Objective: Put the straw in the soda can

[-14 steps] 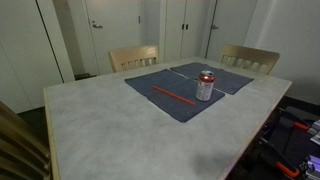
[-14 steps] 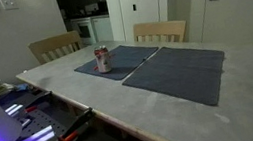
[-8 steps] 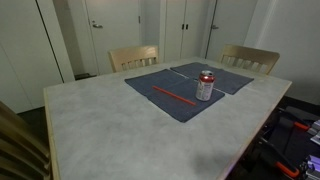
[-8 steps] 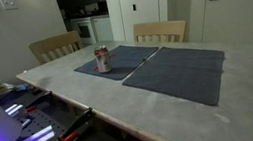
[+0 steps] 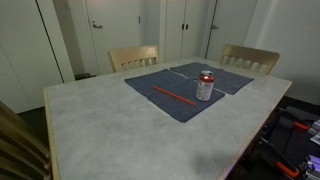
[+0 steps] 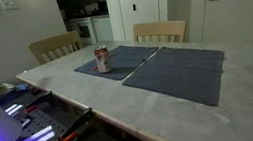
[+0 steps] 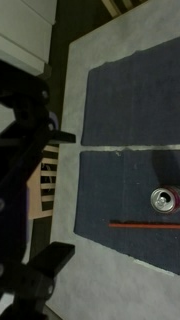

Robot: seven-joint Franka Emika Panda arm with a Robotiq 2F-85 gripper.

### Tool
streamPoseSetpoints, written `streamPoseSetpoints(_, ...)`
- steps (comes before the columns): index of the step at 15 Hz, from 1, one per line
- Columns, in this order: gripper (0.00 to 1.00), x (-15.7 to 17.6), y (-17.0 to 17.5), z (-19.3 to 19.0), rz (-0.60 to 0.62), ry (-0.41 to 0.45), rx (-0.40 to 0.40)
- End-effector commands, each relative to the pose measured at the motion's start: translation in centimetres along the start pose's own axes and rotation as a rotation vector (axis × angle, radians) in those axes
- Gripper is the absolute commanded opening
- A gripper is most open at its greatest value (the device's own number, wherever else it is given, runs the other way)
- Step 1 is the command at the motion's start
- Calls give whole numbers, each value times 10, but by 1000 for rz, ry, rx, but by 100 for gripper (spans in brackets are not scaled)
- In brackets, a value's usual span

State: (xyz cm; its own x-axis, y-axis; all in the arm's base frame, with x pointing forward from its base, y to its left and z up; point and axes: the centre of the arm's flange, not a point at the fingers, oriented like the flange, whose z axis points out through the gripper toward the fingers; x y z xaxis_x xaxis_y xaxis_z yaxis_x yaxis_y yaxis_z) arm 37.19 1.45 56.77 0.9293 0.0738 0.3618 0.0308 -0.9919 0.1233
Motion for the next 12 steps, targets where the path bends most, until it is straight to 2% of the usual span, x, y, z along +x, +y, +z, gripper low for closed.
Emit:
streamPoseSetpoints(1,100,36,0,34,-88,37,76)
streamPoseSetpoints(7,100,87,-18,87,-269,66,206)
streamPoseSetpoints(12,100,130,-62,117,-450,38,342)
